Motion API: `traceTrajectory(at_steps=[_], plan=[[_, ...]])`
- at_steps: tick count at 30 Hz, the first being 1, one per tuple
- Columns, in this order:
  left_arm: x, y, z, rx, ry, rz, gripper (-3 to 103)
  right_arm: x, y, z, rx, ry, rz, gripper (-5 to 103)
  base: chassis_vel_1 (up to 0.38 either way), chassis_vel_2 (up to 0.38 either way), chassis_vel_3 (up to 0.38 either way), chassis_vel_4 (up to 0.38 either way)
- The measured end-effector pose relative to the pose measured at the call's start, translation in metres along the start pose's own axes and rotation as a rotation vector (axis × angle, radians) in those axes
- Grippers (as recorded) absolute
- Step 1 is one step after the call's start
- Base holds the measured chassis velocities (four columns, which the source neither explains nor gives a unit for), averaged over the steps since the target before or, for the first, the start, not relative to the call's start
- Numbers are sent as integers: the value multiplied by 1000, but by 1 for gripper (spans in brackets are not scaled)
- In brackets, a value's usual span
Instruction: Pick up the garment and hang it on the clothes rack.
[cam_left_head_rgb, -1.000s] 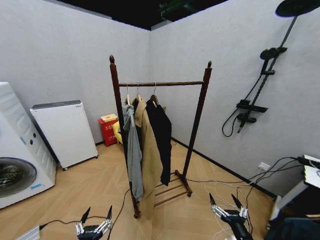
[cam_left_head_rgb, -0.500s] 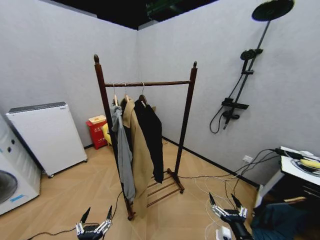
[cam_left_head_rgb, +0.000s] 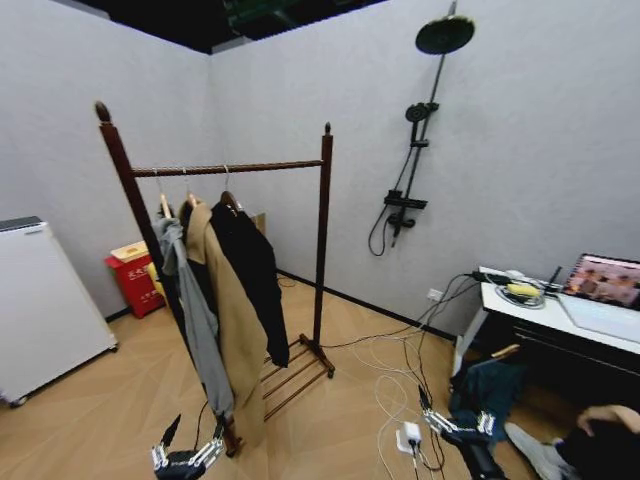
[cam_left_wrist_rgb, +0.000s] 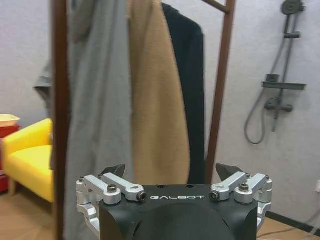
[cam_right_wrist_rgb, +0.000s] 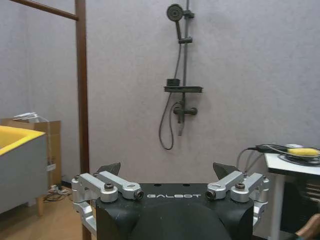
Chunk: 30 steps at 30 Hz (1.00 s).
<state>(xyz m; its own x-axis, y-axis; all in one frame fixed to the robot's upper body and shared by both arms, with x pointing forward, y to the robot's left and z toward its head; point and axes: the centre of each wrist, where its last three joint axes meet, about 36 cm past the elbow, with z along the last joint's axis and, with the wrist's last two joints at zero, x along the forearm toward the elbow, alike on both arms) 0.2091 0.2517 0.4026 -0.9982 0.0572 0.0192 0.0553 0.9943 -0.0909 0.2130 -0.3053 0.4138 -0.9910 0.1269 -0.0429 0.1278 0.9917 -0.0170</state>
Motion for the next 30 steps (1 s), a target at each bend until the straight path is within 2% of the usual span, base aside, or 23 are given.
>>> traceTrajectory(at_steps=[21, 30], plan=[[0, 0, 0, 0, 0, 0, 100, 0, 0, 0, 0, 0, 0, 100, -122, -127, -122, -124], [0, 0, 0, 0, 0, 0, 100, 0, 0, 0, 0, 0, 0, 100, -20, -80, -61, -5]])
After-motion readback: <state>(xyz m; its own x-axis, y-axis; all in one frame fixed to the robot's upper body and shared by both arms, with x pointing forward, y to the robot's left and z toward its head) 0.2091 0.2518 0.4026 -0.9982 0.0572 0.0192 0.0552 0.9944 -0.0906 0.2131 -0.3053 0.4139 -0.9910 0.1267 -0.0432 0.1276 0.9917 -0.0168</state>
